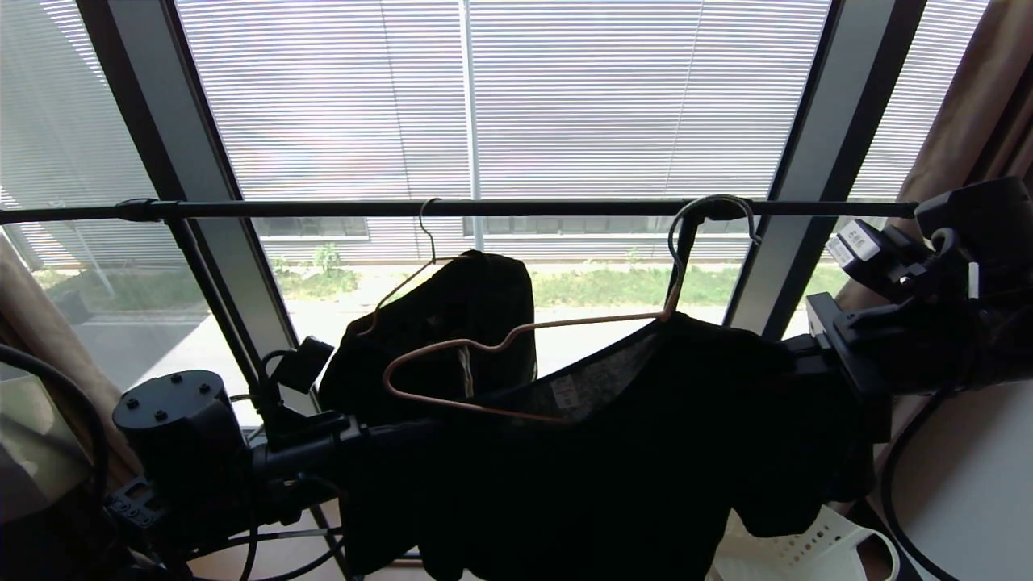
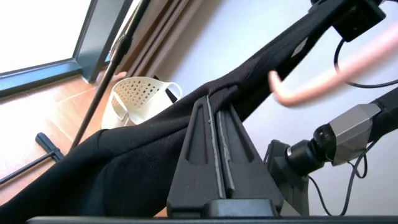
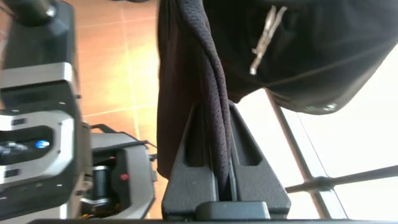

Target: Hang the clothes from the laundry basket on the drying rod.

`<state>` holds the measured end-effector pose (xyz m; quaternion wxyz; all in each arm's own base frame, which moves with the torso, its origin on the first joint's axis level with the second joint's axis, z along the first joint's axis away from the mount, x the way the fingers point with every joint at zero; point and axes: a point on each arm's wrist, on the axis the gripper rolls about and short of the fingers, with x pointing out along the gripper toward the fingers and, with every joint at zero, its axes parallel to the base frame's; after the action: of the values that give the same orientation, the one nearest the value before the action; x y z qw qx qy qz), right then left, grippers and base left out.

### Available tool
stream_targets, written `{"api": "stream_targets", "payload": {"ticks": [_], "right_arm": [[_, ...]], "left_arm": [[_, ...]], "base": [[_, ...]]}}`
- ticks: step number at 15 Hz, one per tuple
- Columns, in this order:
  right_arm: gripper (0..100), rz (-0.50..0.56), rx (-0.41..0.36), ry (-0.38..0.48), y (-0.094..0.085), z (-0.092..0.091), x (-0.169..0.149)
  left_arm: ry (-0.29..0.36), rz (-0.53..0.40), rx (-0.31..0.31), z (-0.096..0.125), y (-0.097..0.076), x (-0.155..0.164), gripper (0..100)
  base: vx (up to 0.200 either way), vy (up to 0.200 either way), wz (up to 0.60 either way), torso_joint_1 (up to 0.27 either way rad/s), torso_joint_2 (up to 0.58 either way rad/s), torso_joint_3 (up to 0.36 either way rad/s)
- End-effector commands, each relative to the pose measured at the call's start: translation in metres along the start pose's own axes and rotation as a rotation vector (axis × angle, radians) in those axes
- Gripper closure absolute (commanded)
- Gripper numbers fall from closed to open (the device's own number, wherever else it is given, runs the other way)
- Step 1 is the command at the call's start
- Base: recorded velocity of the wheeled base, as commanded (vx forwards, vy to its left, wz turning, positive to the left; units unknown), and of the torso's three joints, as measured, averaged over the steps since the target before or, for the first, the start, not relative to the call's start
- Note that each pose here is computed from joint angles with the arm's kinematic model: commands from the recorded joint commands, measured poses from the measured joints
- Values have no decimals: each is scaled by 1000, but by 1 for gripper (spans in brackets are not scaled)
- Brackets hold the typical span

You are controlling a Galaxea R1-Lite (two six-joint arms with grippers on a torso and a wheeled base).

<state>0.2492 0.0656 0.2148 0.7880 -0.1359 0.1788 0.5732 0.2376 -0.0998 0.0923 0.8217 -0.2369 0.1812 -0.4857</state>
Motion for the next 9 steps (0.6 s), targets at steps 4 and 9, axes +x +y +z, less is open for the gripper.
{"api": "stream_targets", "payload": {"ticks": [4,9], "right_arm": [[100,-67,36,10,4,-21,-14],[100,-135,55,22,11,-36,-27]], "left_arm": [[-10,2,38,2,-2,-4,100],[-55,17,63,12,-7,-15,100]], "base": [[0,0,0,0,0,0],[0,0,0,0,0,0]]}}
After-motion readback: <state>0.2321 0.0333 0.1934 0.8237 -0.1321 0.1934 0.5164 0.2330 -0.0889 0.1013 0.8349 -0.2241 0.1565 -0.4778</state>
